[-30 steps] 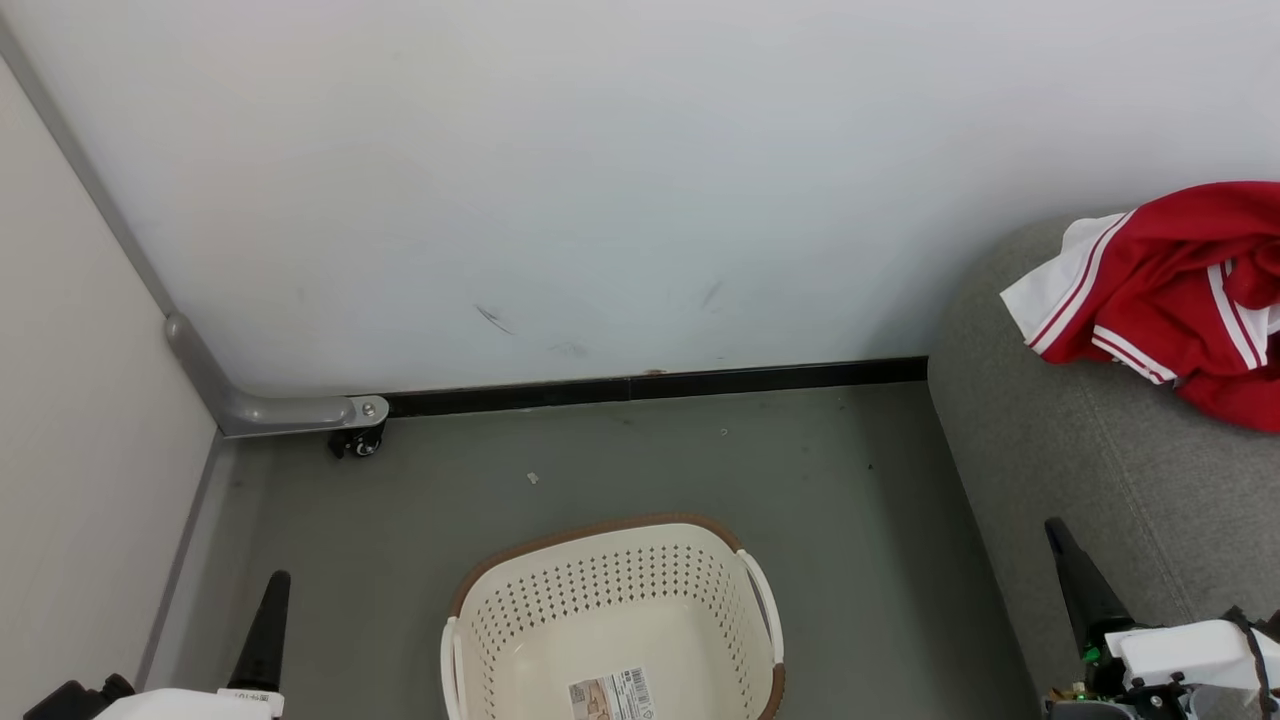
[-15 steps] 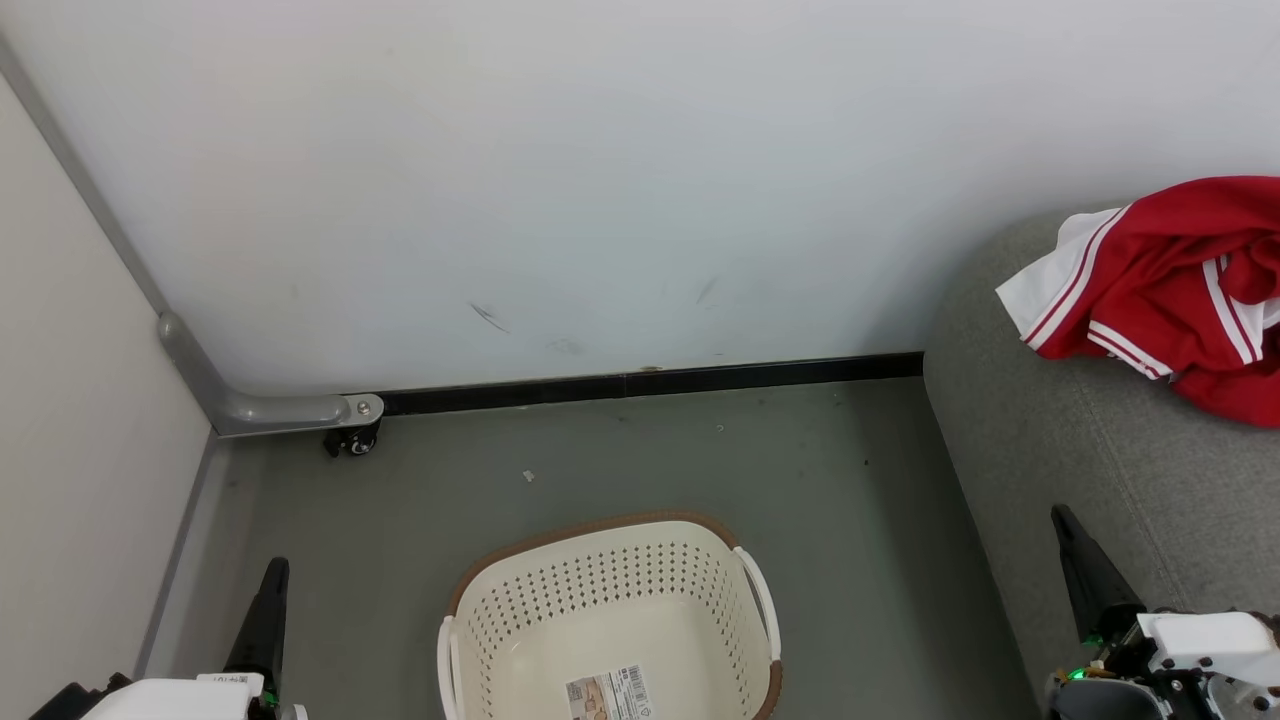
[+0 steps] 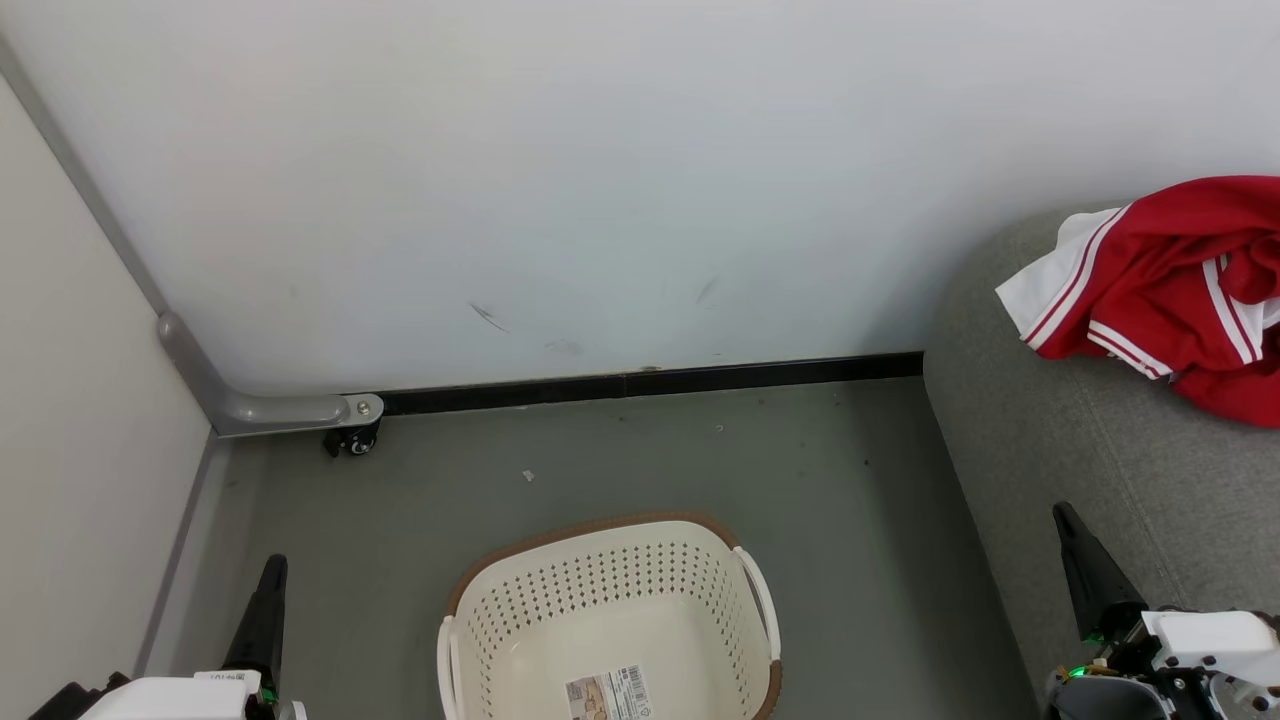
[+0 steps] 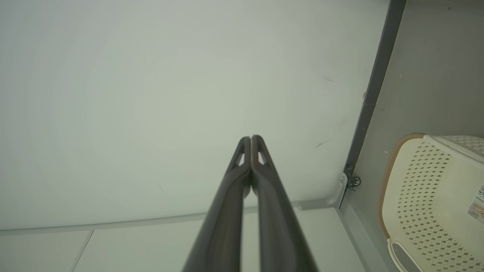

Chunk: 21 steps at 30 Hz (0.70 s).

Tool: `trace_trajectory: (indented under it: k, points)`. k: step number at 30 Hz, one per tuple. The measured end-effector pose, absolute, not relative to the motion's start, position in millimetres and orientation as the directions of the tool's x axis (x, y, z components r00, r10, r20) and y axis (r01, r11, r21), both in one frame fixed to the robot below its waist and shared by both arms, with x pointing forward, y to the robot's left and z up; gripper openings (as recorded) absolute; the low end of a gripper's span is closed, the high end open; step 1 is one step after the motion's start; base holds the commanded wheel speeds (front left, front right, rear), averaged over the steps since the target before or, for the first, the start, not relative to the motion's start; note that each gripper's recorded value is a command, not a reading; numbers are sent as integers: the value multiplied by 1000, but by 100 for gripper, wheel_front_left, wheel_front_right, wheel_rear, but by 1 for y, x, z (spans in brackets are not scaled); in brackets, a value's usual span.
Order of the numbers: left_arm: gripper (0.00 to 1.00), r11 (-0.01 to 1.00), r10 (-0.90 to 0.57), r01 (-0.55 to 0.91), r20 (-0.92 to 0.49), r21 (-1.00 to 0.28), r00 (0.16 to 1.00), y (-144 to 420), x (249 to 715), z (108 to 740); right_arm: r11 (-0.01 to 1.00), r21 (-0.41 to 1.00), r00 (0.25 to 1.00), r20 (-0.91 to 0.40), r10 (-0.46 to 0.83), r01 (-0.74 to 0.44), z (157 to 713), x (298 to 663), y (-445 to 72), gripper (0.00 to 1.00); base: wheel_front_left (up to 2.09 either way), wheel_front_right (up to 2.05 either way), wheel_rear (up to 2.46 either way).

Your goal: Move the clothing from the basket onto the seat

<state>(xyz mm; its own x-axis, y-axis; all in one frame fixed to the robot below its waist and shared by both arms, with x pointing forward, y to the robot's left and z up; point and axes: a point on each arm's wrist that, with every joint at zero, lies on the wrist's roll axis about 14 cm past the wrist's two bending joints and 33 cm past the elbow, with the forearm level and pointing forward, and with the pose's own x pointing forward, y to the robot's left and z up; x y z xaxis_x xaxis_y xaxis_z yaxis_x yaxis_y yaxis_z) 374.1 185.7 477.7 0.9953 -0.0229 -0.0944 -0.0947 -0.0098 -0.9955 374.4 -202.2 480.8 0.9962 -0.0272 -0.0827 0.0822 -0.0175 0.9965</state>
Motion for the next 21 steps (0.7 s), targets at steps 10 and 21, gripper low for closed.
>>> trace_trajectory:
  k: [10, 21]
  points:
    - [0, -10, -22, -98, -98, -995, 995, 186, 374, 477, -18, 996, 996, -84, -28, 83, 480, 374, -203, 0, 0, 0, 0]
    - [0, -11, -28, -101, -101, -995, 994, 185, 374, 476, -18, 996, 996, -84, -28, 84, 480, 374, -203, 0, 0, 0, 0]
